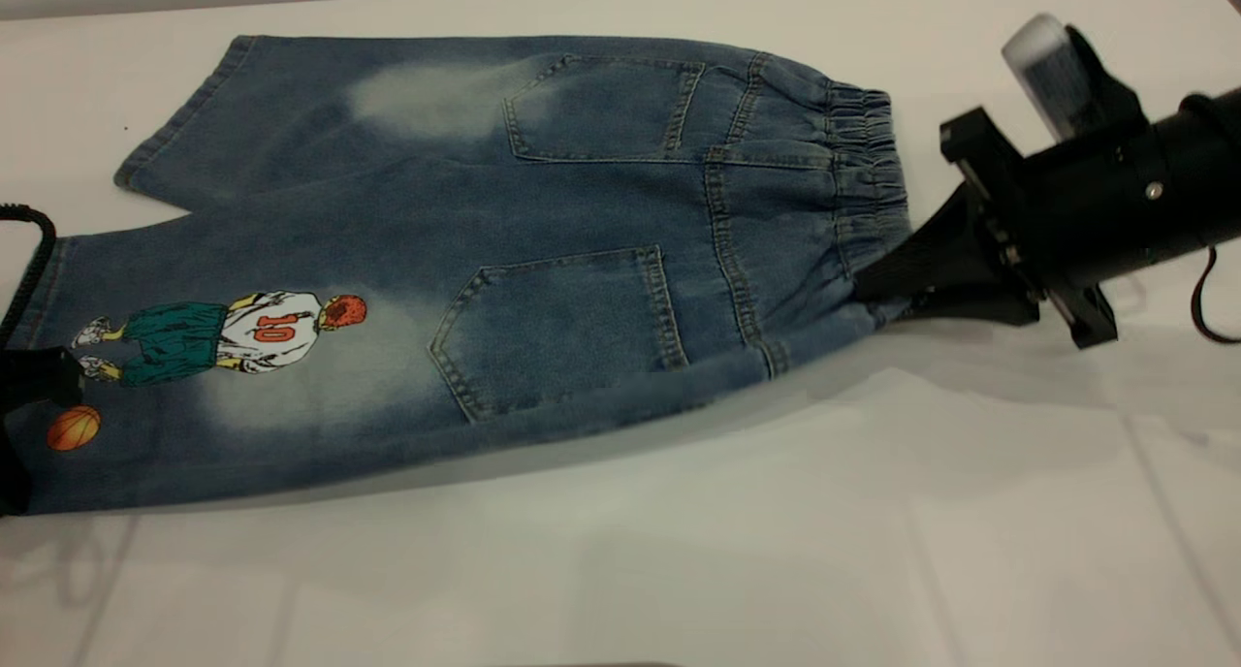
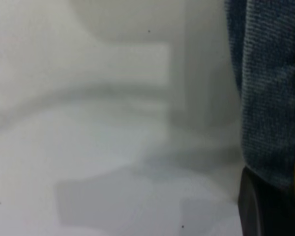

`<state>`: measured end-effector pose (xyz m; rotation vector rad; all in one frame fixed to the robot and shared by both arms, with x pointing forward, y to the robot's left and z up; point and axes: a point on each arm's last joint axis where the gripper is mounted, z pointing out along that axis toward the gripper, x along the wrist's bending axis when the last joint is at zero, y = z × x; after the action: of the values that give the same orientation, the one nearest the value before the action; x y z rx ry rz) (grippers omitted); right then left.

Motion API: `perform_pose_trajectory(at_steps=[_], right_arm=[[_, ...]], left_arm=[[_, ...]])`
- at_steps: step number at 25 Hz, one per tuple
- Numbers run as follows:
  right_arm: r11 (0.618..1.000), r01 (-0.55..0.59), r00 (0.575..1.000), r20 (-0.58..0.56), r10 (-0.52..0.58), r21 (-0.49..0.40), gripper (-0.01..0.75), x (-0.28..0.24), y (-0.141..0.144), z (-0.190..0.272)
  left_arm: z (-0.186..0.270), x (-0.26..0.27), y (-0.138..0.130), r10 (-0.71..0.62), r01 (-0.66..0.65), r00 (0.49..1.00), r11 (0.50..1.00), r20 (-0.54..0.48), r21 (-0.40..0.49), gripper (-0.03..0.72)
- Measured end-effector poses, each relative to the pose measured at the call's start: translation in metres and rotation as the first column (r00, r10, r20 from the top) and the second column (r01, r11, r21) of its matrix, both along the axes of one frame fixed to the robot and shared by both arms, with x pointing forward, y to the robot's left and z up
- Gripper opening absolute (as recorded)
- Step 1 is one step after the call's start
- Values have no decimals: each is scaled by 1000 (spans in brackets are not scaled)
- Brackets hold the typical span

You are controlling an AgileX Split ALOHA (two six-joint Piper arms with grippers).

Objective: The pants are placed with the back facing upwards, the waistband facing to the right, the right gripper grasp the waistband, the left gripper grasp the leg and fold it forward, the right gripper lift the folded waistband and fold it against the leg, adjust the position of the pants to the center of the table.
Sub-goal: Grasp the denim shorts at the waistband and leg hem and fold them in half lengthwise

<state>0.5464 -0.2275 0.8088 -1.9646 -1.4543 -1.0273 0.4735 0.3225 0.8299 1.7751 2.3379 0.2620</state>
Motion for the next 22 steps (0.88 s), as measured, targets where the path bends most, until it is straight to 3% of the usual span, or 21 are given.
perform_pose_trajectory(at_steps=[4,9,14,22], right_arm=[[1000,-9,999,33,9,-3,45,0,-1,12],[998,55,998,27,-55,-8,45,-16,-26,20],[995,99,993,59,-98,-3,45,-42,-49,37],[996,92,985,145,-94,19,45,-43,-55,59]], left_arm=[[15,0,-7,-33,33,999,999,10,12,27],[50,-5,-27,-107,106,993,994,48,33,27],[91,-16,-36,-120,116,984,993,131,37,27],[147,-8,-38,-131,119,943,991,307,58,27]])
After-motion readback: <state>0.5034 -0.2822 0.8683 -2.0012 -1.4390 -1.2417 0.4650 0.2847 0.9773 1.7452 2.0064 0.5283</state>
